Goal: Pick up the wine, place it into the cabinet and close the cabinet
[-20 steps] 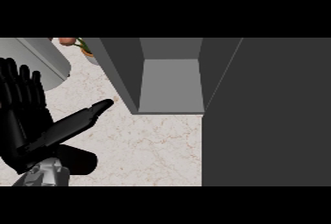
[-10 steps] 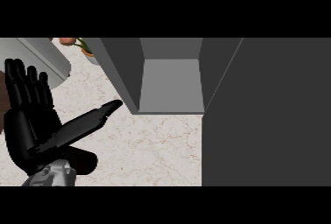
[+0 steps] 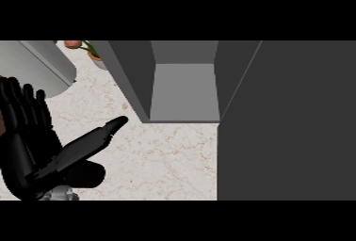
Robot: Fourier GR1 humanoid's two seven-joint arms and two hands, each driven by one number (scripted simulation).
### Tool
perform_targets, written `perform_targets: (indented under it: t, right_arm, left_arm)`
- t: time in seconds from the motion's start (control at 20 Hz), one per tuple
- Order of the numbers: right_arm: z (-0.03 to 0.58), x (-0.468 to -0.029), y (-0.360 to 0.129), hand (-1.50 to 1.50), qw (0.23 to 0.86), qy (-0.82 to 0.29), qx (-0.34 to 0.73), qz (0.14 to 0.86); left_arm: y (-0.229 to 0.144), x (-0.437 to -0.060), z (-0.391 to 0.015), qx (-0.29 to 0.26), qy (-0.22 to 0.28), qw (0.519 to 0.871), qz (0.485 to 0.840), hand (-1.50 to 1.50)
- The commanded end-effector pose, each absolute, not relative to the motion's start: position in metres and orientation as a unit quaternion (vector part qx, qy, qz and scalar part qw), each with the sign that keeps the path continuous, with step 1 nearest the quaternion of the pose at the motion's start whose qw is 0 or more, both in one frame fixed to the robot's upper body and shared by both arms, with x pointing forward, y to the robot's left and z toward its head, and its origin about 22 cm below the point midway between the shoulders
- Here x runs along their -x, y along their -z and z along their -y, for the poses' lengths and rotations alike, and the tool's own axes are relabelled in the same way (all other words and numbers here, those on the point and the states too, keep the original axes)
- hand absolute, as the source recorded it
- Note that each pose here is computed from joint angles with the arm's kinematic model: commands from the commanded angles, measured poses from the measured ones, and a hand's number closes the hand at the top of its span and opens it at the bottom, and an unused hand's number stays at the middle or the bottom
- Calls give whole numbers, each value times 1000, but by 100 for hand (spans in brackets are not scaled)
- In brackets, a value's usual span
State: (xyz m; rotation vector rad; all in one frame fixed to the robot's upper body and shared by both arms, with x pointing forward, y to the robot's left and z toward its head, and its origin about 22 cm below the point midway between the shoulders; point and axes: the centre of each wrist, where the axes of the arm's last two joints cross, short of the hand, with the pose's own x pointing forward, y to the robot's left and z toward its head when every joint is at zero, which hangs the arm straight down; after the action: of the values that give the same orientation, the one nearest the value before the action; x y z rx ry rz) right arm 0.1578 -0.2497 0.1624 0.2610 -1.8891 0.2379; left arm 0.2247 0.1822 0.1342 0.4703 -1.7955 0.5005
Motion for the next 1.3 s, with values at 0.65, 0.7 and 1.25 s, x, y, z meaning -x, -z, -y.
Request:
perform_targets:
  t: [0.65, 0.7, 1.25]
  right_arm:
    - [227, -168, -165, -150, 560, -101, -116, 814]
    - [249, -165, -169, -150, 568, -99, -106, 810]
    - [237, -143, -161, -150, 563, -103, -114, 812]
  left_arm:
    - [-111, -178, -215, -251, -234, 590, 731, -150]
    - [-111, -164, -213, -249, -226, 597, 728, -150]
    - [-58, -155, -266, -271, -244, 604, 709, -150]
